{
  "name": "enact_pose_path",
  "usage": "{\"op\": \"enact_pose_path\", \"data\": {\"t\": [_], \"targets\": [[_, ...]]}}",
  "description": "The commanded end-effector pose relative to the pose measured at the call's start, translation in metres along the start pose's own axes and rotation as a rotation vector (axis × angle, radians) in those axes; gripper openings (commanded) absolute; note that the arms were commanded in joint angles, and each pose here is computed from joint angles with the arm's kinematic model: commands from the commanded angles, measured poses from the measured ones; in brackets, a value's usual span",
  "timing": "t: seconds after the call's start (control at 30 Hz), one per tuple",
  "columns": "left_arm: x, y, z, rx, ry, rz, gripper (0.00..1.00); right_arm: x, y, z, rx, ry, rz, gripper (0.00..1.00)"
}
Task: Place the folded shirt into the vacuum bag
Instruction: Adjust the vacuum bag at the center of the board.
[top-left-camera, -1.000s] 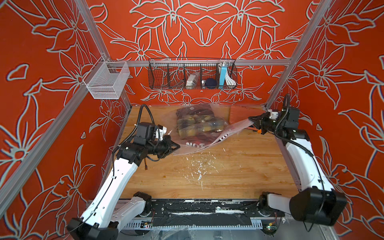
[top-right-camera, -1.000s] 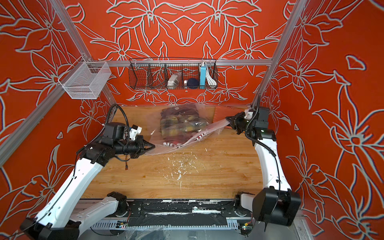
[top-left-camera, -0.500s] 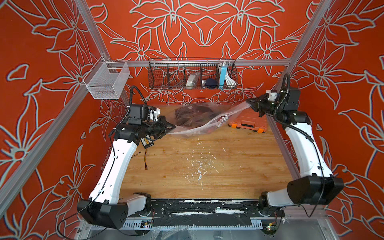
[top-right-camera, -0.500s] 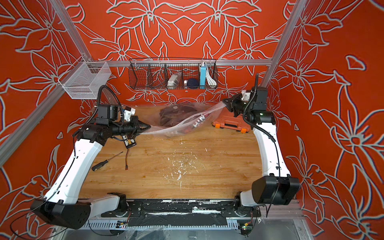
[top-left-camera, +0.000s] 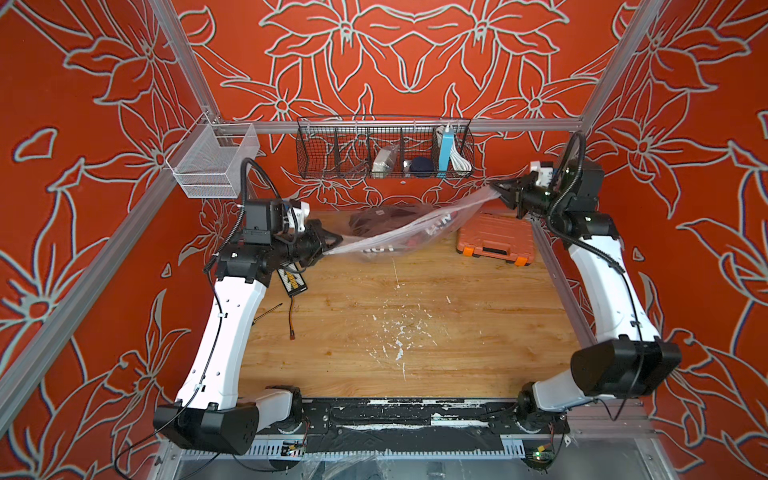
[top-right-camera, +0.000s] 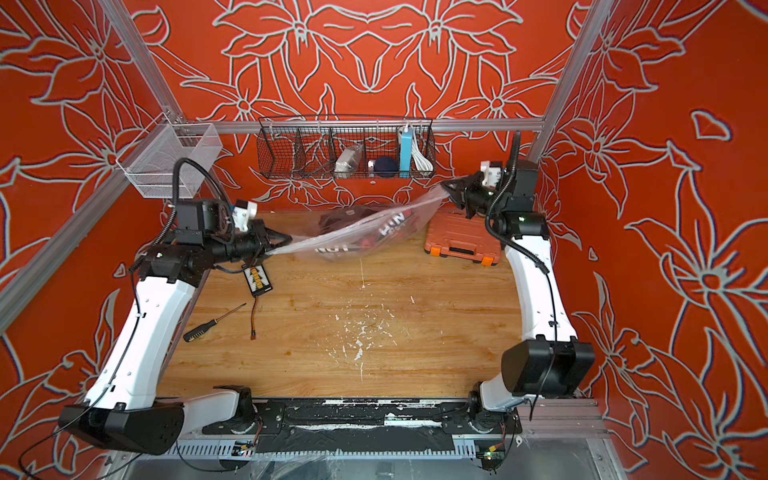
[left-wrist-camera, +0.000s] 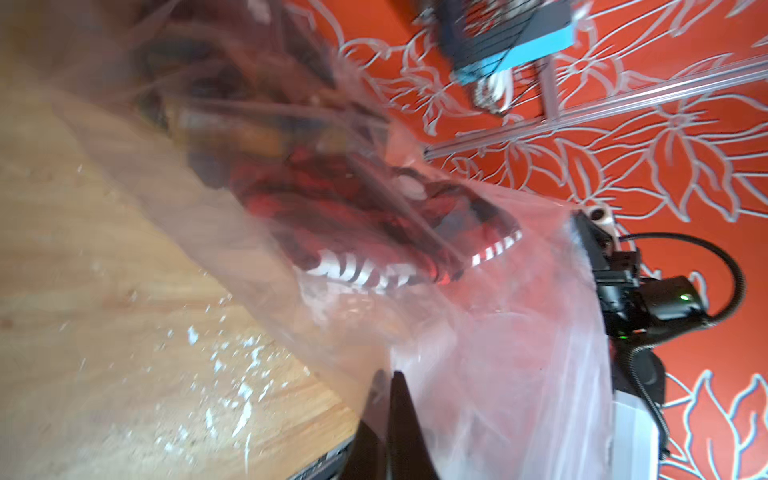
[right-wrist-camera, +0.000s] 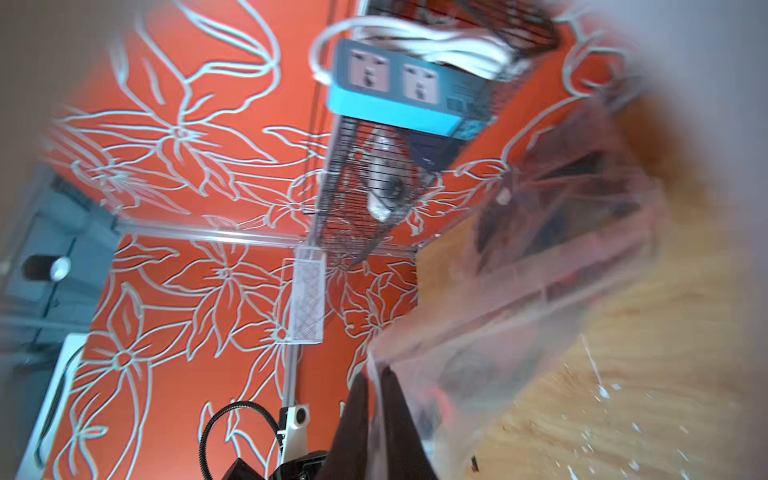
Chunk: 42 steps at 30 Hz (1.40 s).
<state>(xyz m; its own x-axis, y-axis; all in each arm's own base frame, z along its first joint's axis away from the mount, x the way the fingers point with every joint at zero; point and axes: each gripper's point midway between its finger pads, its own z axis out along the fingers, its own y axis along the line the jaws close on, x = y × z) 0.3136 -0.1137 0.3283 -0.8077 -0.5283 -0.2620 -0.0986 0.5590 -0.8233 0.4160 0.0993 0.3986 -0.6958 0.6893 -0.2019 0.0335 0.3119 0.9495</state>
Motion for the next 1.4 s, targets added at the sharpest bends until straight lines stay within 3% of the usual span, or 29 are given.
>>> {"op": "enact_pose_path", "data": {"t": [0.0,0.2,0.53,0.7,0.77,0.87,0.97,1.2,1.3,1.37], "targets": [[0.011,0.037,0.012,-0.051,0.015,-0.029,0.0,0.002,-0.085,-0.003,0.16,-0.022,0.085,0.0],[0.049,0.043,0.013,-0.041,0.09,-0.008,0.0,0.04,-0.137,-0.026,0.249,-0.014,0.092,0.0],[0.13,0.068,0.019,-0.029,0.232,-0.006,0.0,0.095,-0.179,-0.06,0.328,0.011,0.083,0.0],[0.151,0.089,0.012,-0.075,0.264,-0.003,0.16,0.126,-0.202,-0.073,0.375,0.069,0.079,0.0],[0.151,0.09,0.006,-0.1,0.256,0.02,0.23,0.132,-0.206,-0.079,0.401,0.083,0.061,0.08],[0.143,0.087,-0.003,-0.142,0.221,0.061,0.32,0.136,-0.209,-0.096,0.487,0.07,0.006,0.36],[0.13,0.084,-0.015,-0.204,0.164,0.11,0.36,0.125,-0.21,-0.115,0.587,0.018,-0.057,0.51],[0.116,0.073,-0.025,-0.239,0.113,0.185,0.41,0.097,-0.19,-0.148,0.75,-0.064,-0.233,0.6],[0.125,0.071,-0.007,-0.219,0.15,0.21,0.41,0.105,-0.179,-0.134,0.729,0.025,-0.317,0.58],[0.135,0.07,0.012,-0.209,0.182,0.24,0.41,0.13,-0.182,-0.114,0.725,0.142,-0.367,0.57]]}}
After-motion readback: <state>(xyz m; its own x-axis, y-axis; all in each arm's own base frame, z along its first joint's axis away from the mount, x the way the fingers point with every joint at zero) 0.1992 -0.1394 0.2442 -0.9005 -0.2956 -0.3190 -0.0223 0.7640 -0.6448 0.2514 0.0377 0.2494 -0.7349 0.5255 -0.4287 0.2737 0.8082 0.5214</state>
